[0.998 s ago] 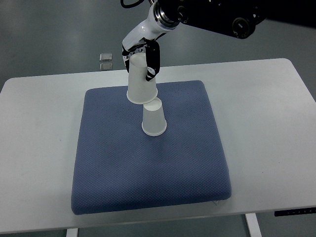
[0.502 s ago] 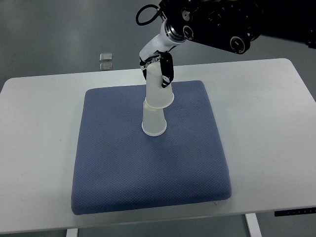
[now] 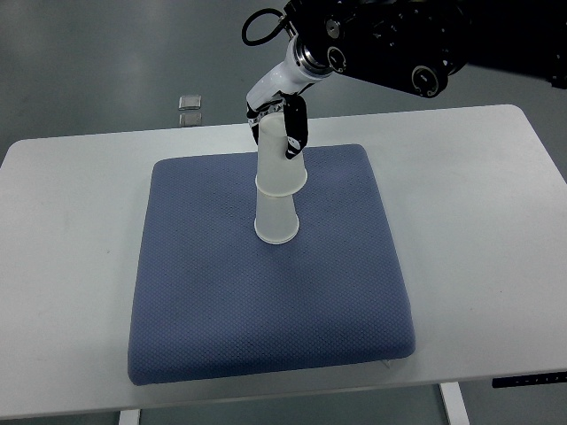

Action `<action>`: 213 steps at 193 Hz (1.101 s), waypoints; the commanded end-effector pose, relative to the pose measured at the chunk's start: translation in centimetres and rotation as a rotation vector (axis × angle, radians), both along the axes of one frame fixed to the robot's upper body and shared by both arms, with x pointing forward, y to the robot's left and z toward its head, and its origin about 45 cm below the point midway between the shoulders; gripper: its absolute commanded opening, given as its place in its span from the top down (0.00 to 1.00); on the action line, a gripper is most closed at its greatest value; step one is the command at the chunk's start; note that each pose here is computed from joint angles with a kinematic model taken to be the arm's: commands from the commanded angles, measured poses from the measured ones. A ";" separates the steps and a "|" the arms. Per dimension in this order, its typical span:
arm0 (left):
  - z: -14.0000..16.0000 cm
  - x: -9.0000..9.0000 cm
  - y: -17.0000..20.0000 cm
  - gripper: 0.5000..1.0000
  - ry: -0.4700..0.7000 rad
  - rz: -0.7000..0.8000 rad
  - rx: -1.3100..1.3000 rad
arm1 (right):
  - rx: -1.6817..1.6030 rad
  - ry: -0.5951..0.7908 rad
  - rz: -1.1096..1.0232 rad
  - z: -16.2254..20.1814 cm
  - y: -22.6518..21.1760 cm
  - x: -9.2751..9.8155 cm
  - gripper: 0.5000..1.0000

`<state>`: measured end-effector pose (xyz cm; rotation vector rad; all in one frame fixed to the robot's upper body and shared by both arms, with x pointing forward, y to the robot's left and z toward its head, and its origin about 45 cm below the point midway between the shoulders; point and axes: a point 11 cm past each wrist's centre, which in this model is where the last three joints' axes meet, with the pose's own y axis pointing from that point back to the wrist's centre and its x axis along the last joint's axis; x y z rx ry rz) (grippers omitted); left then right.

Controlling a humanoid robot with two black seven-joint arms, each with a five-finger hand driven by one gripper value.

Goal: Stack paper cups
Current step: 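Press the held cup down onto the lower cup with the right hand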

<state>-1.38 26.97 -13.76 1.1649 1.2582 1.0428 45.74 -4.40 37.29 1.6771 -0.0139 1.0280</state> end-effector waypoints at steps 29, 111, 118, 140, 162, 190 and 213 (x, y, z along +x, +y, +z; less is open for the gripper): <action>0.0 0.0 0.0 0.00 0.000 -0.001 0.001 | 0.024 -0.017 -0.013 -0.2 -0.2 0.4 0.64; 0.0 0.0 0.0 0.00 0.001 -0.002 0.001 | 0.036 0.000 -0.033 -1.4 -0.7 0.7 0.56; 0.0 0.0 0.0 0.00 0.001 -0.002 0.001 | 0.038 0.002 -0.034 -1.4 -0.7 0.7 0.56; 0.0 0.0 0.0 0.00 0.001 -0.002 0.001 | 0.048 0.007 -0.037 -1.4 -0.6 0.7 0.52; 0.0 0.0 0.0 0.00 0.001 -0.002 0.001 | 0.061 0.016 -0.042 -1.6 -0.6 0.6 0.51; 0.0 0.0 0.0 0.00 0.000 0.001 -0.001 | 0.070 0.010 -0.049 -1.7 -0.7 0.8 0.49; 0.0 0.0 0.0 0.00 0.000 0.001 -0.002 | 0.072 0.012 -0.051 -1.9 -0.8 0.8 0.46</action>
